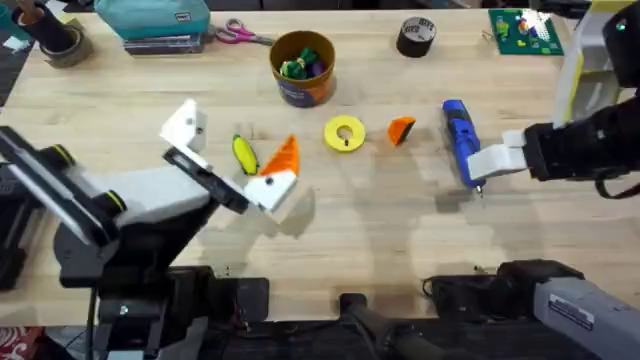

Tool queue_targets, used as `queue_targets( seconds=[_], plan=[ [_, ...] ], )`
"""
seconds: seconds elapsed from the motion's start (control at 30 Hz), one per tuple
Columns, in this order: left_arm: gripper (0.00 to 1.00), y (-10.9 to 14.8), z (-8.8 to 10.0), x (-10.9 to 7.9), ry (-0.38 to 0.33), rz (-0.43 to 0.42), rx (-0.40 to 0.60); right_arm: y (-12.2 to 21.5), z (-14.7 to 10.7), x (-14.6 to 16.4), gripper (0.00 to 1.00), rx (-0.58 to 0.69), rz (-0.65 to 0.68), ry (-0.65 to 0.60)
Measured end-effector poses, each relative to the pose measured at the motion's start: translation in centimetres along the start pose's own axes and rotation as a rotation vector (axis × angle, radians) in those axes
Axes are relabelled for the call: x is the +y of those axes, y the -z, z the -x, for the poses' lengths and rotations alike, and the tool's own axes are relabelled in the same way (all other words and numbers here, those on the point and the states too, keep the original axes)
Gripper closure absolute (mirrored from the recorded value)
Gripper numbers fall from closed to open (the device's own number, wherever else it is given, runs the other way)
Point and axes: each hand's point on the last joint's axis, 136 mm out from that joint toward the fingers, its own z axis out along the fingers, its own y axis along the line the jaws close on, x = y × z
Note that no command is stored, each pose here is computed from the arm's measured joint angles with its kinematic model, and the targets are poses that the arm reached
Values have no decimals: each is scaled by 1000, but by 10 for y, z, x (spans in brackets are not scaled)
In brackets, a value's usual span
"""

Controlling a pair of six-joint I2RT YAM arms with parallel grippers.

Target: Pick up the gripper from the table and insert it into the empty holder that is missing its gripper. Then pick up a screw, insert it into the mounting hole, and use the screwdriver to tighten it. Finally, clean up the table by picking up the vegetable and placing it into the bucket.

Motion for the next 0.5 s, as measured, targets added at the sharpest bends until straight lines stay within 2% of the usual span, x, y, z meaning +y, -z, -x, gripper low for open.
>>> queue_targets(
  seconds=[0.13,0.27,0.4,0.5],
  plan=[
    [16,2,-5,-31,7,-166,3,0,0,0,3,0,0,0],
    [16,6,-16,-55,45,-299,42,0,0,0,4,0,0,0],
    [15,10,-23,-72,77,-390,72,0,0,0,3,0,0,0],
    [15,14,-35,-79,129,-429,127,0,0,0,4,0,0,0]
  ],
)
